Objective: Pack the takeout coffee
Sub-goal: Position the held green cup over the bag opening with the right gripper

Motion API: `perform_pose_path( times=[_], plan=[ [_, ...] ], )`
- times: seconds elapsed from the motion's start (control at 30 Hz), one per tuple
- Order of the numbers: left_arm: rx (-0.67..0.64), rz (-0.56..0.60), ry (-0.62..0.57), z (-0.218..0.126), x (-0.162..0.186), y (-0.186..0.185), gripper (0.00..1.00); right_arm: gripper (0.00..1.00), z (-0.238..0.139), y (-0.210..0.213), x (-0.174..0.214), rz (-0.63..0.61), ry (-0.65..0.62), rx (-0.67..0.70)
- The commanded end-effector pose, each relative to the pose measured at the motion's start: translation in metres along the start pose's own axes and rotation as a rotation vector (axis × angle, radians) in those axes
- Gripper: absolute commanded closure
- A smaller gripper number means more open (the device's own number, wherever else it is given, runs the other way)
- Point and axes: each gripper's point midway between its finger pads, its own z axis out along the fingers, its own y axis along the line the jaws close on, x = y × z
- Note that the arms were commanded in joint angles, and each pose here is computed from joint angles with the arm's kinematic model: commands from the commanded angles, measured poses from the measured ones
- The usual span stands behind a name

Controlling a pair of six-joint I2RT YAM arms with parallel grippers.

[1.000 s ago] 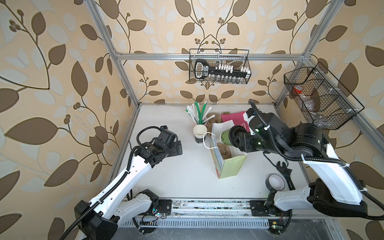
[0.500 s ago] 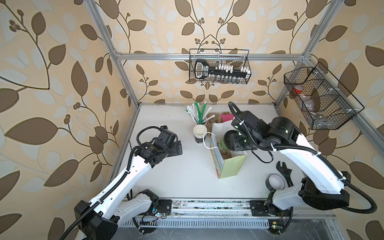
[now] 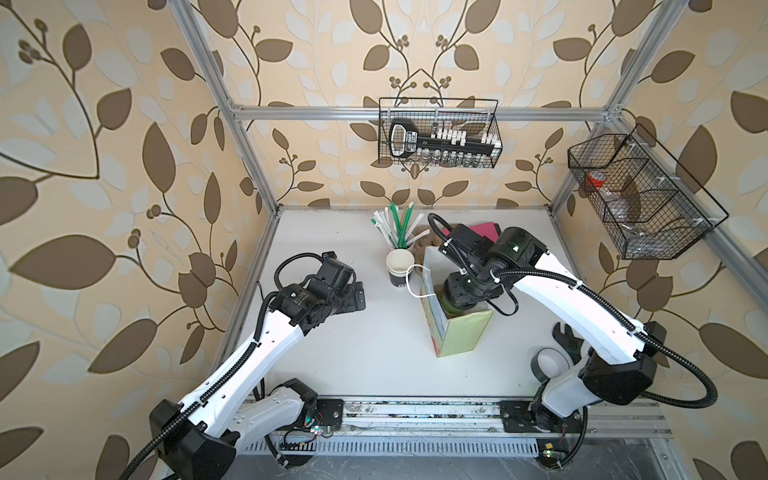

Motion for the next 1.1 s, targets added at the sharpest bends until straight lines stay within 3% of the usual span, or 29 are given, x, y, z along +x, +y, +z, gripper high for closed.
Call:
perform_pose_path(
  times=[0.0,1.07],
  plan=[
    [-0.003,0.005,-0.015,-0.004,-0.006,0.001,0.01,0.61,0.007,-0.004,0.008,-0.018,0.054,0.019],
    [0.007,0.009,-0.006,-0.003,-0.005,-0.001,0.01,0.6,0.045,0.008,0.017,0.001,0.159,0.103]
  ],
)
